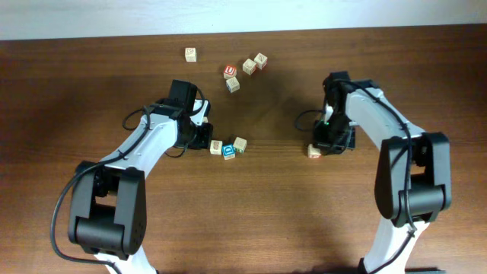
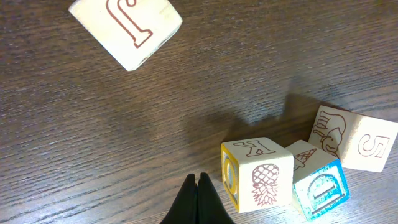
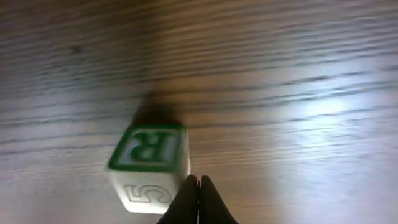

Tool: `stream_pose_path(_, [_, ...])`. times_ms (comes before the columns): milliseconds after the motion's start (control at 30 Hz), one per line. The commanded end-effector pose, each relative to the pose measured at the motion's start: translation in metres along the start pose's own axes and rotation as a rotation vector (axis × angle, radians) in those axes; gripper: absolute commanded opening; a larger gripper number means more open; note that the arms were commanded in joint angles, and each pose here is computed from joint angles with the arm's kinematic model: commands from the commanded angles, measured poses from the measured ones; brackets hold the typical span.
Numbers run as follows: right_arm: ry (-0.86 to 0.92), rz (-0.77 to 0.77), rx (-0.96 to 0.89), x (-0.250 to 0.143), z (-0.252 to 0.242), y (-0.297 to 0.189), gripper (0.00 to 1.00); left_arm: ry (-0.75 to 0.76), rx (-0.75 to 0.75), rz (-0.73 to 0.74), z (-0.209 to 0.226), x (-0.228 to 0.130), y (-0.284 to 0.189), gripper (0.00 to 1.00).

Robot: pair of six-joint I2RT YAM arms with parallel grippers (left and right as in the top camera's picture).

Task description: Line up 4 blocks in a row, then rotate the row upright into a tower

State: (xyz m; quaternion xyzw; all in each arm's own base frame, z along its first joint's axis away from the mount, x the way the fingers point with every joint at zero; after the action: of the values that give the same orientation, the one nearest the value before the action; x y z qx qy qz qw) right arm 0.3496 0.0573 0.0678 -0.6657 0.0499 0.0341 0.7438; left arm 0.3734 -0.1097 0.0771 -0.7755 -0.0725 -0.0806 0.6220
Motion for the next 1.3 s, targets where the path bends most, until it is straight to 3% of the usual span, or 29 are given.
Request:
stream_pose_path(0, [-0.085, -0.019, 0.078, 0.001, 0.036, 0.006, 0.05, 0.012, -0.014, -0.012, -0.002, 0.004, -0.004, 0.0])
stream_pose_path(200, [-0.186, -0.148, 0.136, 0.018, 0.08, 0.007, 0.06, 0.012, -0.014, -0.013, -0.002, 0.005, -0.004, 0.0])
stream_pose_path(467, [-0.282, -0.178, 0.265, 0.015, 0.123, 0.006, 0.06, 0.011, -0.021, -0.008, -0.003, 0.004, -0.004, 0.0])
stream_pose_path(800, [-0.149, -0.204, 0.289, 0.014, 0.158, 0.012, 0.05, 0.011, -0.019, -0.004, -0.003, 0.003, -0.004, 0.0])
stream_pose_path(1100, [-0.373, -0.34, 0.356, 0.037, 0.186, -0.038, 0.09, 0.0, -0.027, -0.037, -0.005, 0.013, -0.008, 0.0])
stream_pose_path(1167, [-0.379, -0.352, 0.36, 0.04, 0.188, -0.038, 0.1, -0.023, -0.032, -0.065, -0.005, 0.022, -0.014, 0.05])
stream_pose_path(1267, [-0.402, -0.311, 0.356, 0.029, 0.202, -0.025, 0.09, -0.045, -0.035, -0.103, 0.0, 0.035, -0.024, 0.3])
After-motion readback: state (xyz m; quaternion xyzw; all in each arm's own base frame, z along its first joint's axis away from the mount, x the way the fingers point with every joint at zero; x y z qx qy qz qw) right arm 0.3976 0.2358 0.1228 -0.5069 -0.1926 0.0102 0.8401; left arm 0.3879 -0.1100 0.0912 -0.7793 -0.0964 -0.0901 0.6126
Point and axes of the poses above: each gripper's point midway between its finger pads, its own y axis out along the fingers, its own z axis along the line the jaws close on, x = y × z, the point moved 5 cm from there along -y, back along the fingers, and after that the axes turned 10 degrees about -y, right-handed, at the moved point
